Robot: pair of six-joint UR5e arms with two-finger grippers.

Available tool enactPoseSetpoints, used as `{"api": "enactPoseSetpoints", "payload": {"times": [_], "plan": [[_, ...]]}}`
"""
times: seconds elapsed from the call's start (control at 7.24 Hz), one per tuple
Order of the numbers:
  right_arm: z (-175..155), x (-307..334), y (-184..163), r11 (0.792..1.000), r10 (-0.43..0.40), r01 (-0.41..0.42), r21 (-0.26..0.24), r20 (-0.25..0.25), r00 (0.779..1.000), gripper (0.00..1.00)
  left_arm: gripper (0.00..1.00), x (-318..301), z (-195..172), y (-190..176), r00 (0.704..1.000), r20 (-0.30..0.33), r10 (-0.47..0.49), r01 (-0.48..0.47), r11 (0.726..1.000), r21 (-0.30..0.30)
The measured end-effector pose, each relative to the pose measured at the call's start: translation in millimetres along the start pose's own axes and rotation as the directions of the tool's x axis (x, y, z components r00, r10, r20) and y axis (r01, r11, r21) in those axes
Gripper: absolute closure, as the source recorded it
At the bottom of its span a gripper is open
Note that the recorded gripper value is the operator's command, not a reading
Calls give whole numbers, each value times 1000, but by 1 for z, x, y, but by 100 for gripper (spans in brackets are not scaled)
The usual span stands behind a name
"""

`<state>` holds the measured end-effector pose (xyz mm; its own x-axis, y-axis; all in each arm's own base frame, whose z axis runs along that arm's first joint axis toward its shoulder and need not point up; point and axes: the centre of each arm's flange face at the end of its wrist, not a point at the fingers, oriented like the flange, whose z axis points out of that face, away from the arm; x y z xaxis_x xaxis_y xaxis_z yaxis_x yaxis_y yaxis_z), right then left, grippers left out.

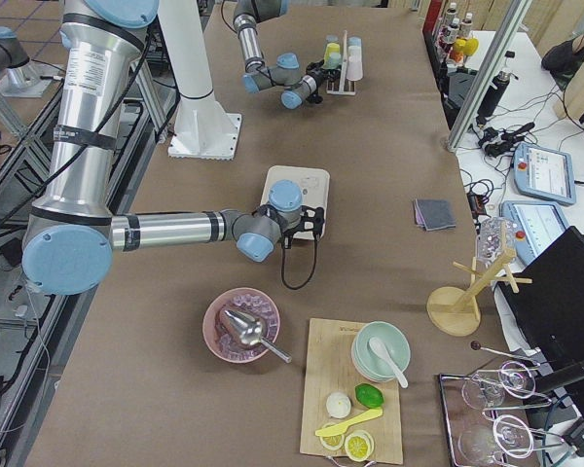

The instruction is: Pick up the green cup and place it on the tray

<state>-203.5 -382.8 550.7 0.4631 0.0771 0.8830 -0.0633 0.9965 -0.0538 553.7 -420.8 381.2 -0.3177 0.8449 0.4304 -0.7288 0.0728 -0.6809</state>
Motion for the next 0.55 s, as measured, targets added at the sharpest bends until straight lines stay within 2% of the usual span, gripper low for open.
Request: {"api": "enactPoseSetpoints", "payload": {"times": [0.28, 0.55], "plan": [[-44, -14, -28, 1000, -14, 12, 28, 96, 995, 100, 6, 0, 6, -1, 1000, -6, -2, 2, 1000, -12], [-43, -29, -56, 999, -30, 26, 37, 121, 992, 100, 7, 0, 11, -4, 1000, -12, 2, -2, 1000, -25]]}}
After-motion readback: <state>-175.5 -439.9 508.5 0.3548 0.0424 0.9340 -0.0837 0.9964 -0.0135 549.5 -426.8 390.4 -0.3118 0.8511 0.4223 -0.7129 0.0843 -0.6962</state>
